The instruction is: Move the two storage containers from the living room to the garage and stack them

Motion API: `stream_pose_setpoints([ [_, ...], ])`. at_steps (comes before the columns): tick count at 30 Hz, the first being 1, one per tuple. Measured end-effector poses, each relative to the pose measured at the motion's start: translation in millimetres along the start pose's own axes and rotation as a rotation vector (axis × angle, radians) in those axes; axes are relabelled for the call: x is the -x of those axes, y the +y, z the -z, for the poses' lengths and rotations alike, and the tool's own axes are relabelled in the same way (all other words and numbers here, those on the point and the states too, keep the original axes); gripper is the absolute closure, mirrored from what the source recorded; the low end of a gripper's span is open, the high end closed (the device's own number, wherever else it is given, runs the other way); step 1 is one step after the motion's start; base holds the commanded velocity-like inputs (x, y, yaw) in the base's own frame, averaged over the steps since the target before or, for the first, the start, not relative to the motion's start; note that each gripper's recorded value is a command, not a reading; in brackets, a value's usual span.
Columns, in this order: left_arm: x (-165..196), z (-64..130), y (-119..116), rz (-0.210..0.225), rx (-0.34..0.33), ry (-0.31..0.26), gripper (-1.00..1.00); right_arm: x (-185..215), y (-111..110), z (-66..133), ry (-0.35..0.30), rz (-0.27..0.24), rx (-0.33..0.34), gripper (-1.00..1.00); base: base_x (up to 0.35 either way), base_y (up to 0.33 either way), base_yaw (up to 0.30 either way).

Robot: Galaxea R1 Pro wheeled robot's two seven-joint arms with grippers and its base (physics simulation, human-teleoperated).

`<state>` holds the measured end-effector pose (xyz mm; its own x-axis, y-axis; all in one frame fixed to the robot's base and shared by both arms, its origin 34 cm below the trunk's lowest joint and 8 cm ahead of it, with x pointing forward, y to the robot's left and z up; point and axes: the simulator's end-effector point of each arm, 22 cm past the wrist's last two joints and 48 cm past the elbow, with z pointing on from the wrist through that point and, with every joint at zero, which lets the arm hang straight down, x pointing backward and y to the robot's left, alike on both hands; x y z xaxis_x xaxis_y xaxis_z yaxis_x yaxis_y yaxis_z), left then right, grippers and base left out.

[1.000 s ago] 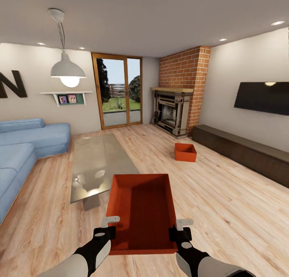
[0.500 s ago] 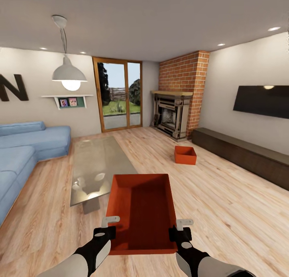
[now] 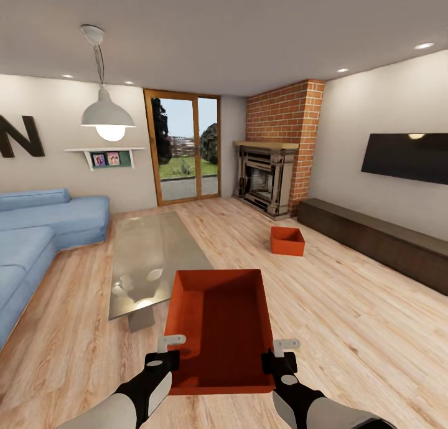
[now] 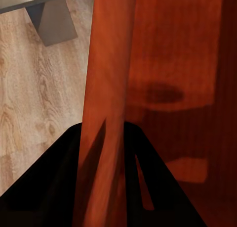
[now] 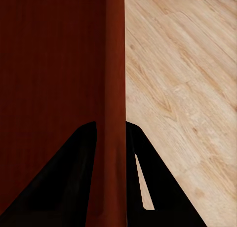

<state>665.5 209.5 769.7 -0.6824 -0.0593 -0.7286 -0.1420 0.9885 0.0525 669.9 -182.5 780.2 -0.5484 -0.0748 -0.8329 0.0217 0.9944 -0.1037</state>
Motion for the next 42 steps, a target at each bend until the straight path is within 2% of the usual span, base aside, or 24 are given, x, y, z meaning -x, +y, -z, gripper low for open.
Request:
stream_pose_setpoints([
  [13,0.3,0.0,0.0,-0.001,0.000,-0.001,1.00,0.1,0.0,0.0,-0.001,0.000,0.000,1.00,0.000,0.000,0.000],
  [42,0.5,0.2,0.0,0.000,0.001,-0.001,1.00,0.4,0.0,0.0,-0.001,0.000,0.000,1.00,0.000,0.000,0.291],
])
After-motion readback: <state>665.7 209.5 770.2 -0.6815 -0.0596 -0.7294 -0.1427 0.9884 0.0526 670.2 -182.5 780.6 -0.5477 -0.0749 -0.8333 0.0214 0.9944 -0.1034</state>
